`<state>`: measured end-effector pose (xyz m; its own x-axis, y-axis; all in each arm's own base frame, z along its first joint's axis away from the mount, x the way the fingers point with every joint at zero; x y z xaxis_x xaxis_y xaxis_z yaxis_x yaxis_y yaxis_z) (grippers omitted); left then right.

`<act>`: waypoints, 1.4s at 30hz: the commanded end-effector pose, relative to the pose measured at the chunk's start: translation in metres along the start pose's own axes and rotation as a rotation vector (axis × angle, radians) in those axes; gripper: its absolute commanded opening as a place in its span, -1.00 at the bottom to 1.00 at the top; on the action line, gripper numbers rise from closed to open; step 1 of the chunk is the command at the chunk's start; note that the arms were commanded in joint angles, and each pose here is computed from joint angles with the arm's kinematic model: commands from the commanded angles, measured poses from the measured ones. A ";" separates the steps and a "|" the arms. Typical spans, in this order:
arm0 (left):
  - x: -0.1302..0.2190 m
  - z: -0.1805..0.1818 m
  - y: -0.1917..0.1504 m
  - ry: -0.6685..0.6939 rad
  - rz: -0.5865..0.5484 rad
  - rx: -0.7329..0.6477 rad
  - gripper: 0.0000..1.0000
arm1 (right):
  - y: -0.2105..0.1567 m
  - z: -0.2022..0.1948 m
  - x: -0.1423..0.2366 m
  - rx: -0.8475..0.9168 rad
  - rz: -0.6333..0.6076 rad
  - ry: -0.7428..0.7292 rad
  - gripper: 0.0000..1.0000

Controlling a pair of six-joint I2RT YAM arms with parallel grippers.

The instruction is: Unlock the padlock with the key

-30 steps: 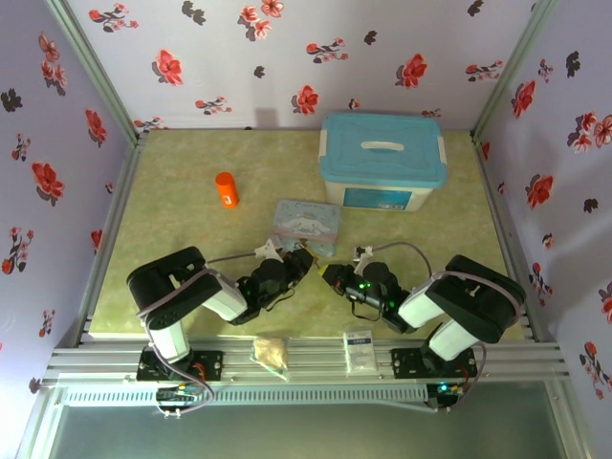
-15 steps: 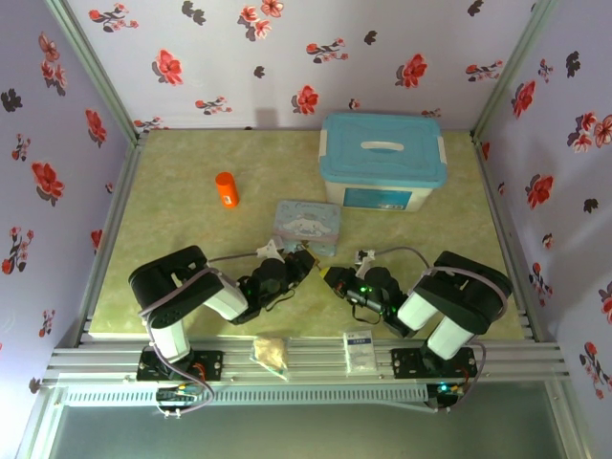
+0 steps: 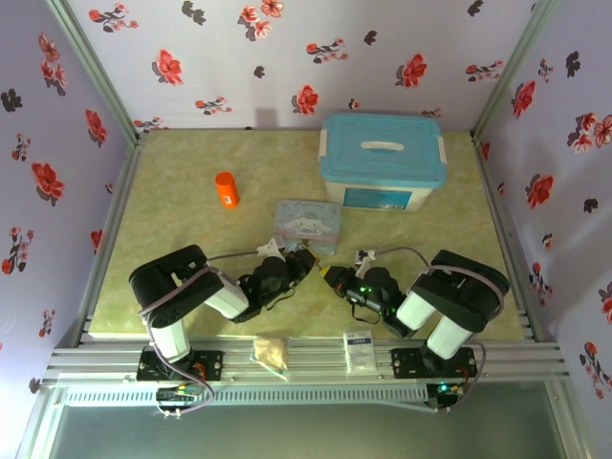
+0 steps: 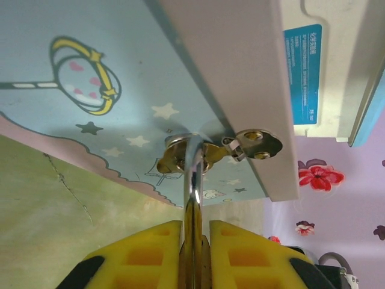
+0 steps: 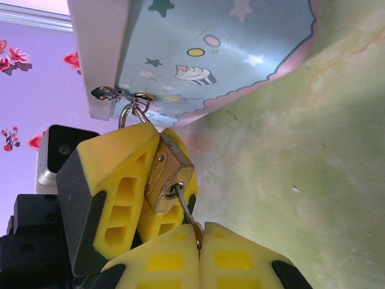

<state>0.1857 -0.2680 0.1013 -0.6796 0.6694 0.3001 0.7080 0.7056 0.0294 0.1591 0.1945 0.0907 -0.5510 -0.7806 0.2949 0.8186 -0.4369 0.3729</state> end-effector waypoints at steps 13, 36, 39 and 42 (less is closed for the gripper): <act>0.002 -0.015 -0.013 -0.062 0.079 -0.001 -1.00 | 0.010 0.021 -0.021 0.050 -0.037 0.096 -1.00; 0.013 -0.021 0.022 -0.077 -0.010 -0.005 -1.00 | -0.012 0.000 0.000 0.009 -0.020 -0.005 -1.00; 0.011 -0.021 0.024 -0.083 -0.011 -0.005 -1.00 | -0.014 0.001 -0.002 0.010 -0.004 -0.001 -1.00; 0.009 -0.023 0.022 -0.086 0.004 -0.001 -1.00 | -0.013 0.004 -0.003 0.023 -0.011 0.012 -1.00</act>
<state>0.1966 -0.2480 0.1102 -0.6876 0.6616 0.2991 0.6965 0.7174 0.0142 0.1471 0.2021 0.0811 -0.5268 -0.7825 0.3320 0.8339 -0.4000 0.3803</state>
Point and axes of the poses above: each hand's point on the last joint's axis, 136 mm out from that joint toward the fingers, its own x axis back along the fingers, its own z axis along the line the jaws close on, y = z × x, the point moved 10 cm from there along x, back along the fingers, and after that the axes turned 12 degrees about x, right-handed, at the moved point
